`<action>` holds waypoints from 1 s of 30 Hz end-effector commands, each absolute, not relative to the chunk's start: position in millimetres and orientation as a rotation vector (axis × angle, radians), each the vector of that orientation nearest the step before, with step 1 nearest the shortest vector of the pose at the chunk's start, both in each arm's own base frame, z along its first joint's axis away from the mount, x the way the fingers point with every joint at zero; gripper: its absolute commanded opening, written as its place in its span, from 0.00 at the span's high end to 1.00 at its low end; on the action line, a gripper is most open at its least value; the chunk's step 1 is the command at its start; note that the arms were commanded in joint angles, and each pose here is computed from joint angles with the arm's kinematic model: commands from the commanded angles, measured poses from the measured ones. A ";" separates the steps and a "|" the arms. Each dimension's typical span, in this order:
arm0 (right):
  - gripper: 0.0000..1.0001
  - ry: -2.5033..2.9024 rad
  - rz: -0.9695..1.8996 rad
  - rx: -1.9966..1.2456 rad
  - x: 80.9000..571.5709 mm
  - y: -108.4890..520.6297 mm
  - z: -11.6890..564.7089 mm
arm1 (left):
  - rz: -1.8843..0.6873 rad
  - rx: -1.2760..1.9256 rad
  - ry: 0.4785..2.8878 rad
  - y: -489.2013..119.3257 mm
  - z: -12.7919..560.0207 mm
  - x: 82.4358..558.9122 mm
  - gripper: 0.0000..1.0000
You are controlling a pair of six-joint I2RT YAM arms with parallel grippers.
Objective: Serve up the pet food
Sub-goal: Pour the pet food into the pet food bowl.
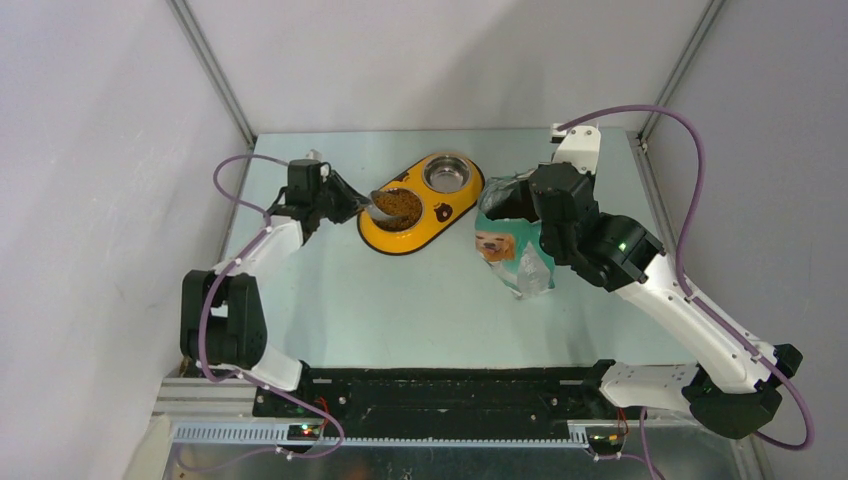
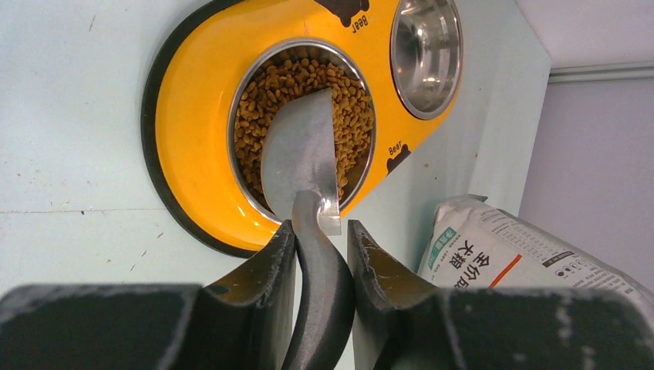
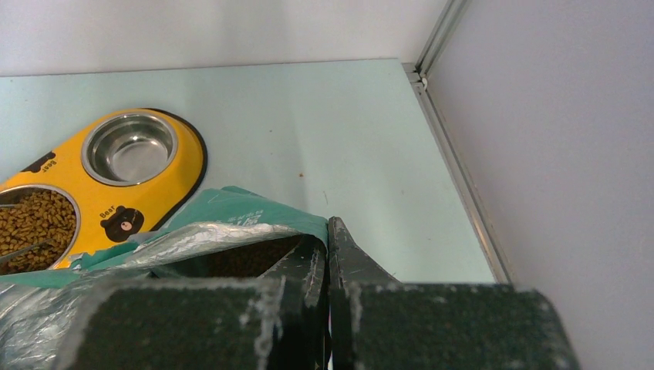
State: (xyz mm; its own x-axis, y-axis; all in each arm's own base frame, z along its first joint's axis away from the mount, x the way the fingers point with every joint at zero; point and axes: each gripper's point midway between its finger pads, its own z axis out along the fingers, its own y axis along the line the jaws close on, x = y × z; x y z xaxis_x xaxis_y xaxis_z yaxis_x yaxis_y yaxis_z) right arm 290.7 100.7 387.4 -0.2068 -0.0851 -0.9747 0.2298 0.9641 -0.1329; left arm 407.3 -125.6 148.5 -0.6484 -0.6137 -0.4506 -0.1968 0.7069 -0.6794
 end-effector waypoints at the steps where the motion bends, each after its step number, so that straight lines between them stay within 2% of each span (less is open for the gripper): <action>1: 1.00 1.601 -0.246 0.335 274.5 64.0 438.2 | -0.809 -0.553 2.142 -133.6 180.4 426.0 1.00; 30: 1.00 1.592 -0.251 0.348 271.2 57.6 440.1 | -0.662 -0.532 2.166 -115.0 192.9 411.8 1.00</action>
